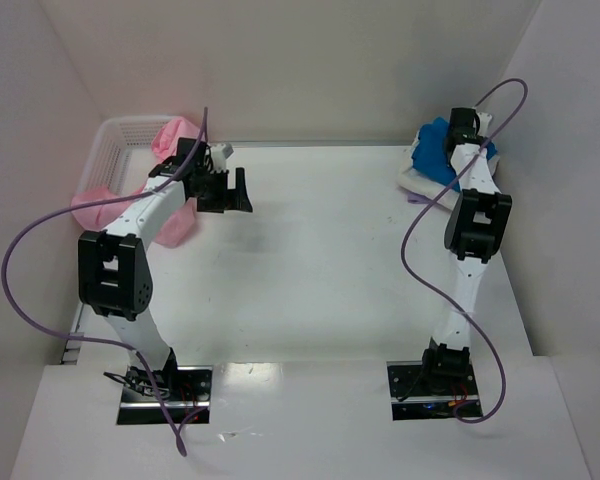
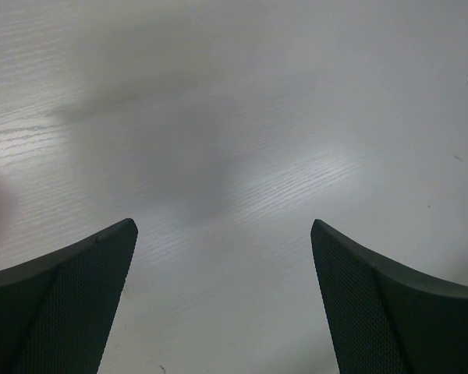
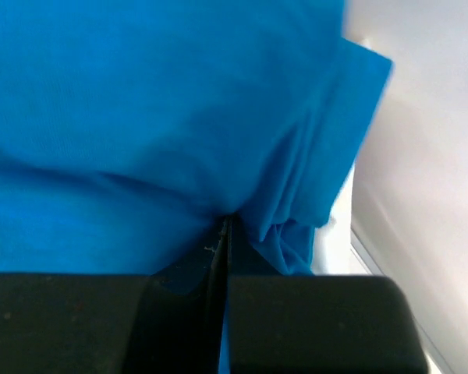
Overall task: Fold and stack the t-shirts
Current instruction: Put the neatly folded tshirt into the corner of the board with the right arm
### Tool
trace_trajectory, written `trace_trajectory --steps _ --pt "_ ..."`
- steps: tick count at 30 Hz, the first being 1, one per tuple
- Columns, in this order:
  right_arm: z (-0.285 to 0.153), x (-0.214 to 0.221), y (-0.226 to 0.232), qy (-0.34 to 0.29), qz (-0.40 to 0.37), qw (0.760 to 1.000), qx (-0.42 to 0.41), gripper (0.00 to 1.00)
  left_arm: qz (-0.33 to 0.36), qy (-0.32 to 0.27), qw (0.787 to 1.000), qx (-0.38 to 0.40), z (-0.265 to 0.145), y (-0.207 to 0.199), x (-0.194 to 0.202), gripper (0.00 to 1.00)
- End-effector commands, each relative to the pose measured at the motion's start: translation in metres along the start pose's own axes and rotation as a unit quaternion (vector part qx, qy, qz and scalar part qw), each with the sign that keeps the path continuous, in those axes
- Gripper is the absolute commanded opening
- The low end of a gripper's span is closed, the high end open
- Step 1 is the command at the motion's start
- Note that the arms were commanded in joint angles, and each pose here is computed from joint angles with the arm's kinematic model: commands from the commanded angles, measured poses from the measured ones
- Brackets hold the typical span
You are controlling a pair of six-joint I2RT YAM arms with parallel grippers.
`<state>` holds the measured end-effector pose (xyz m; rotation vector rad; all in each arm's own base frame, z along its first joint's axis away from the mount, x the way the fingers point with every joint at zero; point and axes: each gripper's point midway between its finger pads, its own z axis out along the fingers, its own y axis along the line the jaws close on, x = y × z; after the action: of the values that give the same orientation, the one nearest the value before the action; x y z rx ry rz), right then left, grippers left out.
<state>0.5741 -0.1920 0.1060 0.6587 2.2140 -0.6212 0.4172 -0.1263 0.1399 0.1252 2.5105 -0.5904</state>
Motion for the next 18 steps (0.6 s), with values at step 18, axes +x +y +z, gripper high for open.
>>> trace_trajectory --steps 18 --pt "-0.066 -0.078 0.002 -0.087 0.033 0.995 -0.034 0.21 0.006 0.018 0.999 0.038 0.009 -0.007 0.001 1.00"
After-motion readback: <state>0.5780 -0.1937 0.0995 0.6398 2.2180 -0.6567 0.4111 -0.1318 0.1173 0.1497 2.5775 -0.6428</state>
